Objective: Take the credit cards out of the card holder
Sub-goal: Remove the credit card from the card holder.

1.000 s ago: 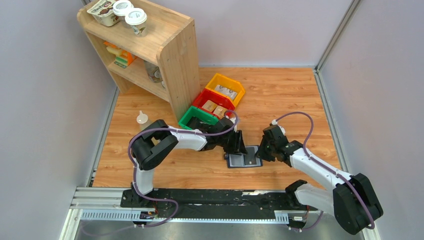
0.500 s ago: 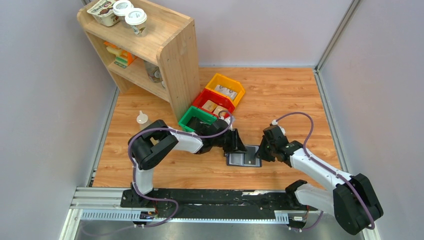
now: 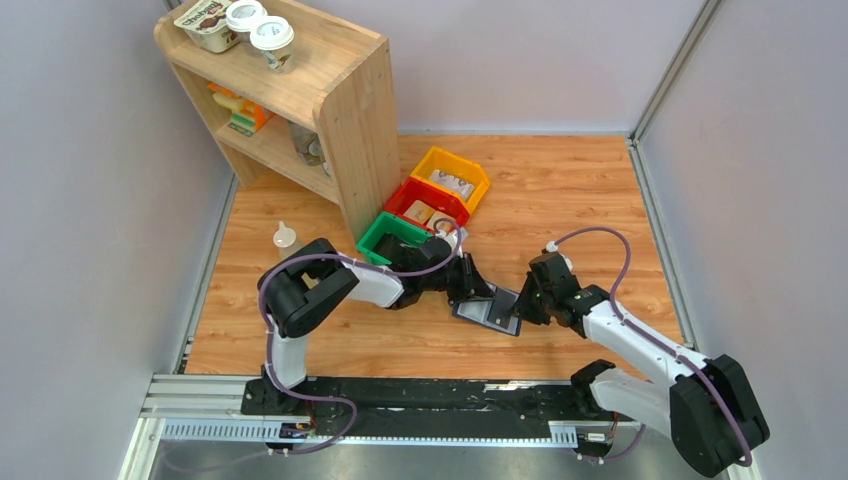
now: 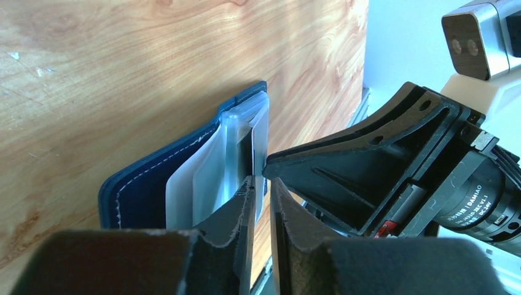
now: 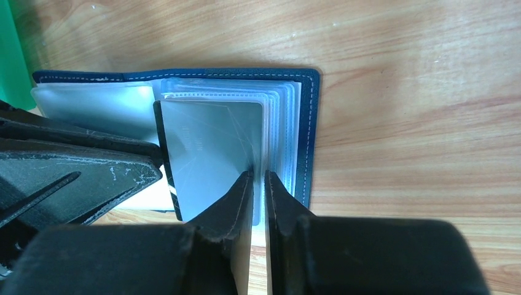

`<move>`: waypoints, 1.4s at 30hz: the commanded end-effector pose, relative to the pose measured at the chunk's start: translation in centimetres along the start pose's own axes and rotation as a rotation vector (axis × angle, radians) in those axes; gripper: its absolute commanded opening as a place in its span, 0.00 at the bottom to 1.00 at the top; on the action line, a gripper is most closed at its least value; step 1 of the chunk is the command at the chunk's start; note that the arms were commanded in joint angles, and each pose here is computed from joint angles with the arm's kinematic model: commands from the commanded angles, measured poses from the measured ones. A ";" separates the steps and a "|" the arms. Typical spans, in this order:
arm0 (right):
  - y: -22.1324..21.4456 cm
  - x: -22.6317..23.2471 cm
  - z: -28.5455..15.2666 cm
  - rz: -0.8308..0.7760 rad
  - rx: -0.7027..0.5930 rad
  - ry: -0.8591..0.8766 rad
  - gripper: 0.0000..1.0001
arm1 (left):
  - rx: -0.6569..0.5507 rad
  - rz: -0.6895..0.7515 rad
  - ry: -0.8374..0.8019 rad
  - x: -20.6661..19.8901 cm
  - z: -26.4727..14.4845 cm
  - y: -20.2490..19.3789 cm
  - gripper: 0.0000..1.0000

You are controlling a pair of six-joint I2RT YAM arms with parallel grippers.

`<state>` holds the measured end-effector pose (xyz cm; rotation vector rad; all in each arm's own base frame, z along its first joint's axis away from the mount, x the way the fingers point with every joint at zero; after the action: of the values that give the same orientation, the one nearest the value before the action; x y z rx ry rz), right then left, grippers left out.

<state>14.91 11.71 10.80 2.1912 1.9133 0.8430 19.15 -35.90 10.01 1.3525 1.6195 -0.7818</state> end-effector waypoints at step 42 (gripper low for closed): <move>2.1 1.7 -0.4 -0.026 -0.041 0.065 0.19 | -0.012 0.004 0.167 3.1 -1.0 0.1 0.49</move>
<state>15.74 12.44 10.94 2.1873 1.9595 0.8810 19.59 -34.27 8.29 1.4380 1.7046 -0.6623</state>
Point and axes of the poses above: each gripper's point midway between its finger pads, its own z axis out along the fingers, its own x axis along the line the jaws close on, y = z × x, the point moved 9 cm from there along -z, back along the fingers, and after that the axes turned 12 degrees about -z, right-handed, at the moved point
